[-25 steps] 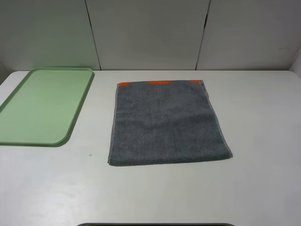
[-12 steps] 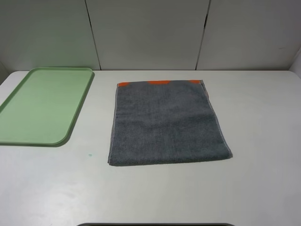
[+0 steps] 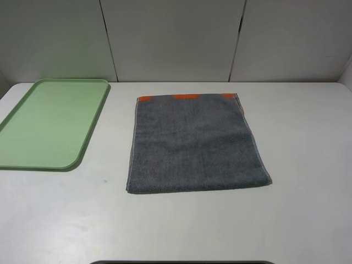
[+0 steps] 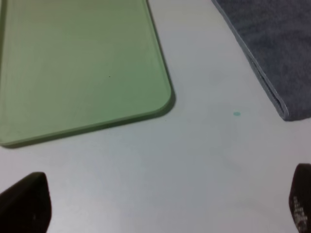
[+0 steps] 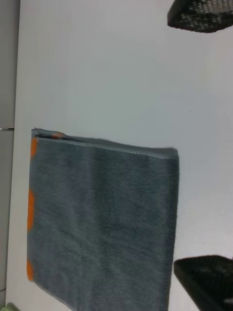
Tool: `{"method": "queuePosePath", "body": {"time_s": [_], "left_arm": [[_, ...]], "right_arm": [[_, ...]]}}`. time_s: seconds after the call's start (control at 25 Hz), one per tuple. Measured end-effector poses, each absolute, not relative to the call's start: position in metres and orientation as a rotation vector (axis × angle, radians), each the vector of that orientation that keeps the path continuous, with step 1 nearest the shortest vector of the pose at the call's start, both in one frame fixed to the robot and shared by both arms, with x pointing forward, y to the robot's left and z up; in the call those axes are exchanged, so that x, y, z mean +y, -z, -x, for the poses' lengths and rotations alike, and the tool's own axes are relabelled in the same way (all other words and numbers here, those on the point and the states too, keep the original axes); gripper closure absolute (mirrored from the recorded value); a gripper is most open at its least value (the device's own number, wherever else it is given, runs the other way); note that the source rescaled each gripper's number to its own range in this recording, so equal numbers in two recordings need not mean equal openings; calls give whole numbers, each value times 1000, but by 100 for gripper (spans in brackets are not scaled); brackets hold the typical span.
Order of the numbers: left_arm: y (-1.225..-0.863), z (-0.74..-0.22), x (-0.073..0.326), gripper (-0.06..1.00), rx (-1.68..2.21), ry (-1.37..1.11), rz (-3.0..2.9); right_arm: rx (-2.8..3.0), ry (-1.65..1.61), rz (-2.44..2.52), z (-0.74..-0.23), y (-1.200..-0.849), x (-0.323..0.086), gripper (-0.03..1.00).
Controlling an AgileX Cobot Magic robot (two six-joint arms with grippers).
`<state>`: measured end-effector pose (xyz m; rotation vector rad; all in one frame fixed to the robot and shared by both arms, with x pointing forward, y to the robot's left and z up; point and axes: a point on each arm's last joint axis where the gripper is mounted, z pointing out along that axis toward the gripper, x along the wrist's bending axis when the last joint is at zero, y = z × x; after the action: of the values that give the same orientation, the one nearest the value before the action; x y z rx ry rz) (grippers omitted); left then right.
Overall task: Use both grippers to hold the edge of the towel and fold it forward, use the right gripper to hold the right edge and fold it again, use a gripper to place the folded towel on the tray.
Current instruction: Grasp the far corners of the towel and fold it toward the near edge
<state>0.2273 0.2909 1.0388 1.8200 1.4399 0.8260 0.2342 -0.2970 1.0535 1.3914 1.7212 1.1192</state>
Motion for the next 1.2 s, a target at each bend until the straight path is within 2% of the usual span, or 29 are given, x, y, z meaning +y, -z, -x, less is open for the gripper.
{"method": "queuePosePath", "body": {"time_s": [0.92,1.2], "left_arm": [[-1039,-228,291,-4,1445,-819,-1826],[-1056,-244,291,-4,1496,-738,-1894]], "right_arm": [[1729,-1192,-1425,-233,-1054,-293,-3],[1715,-1242,-1412,-231,-1060,-291,-3]]}}
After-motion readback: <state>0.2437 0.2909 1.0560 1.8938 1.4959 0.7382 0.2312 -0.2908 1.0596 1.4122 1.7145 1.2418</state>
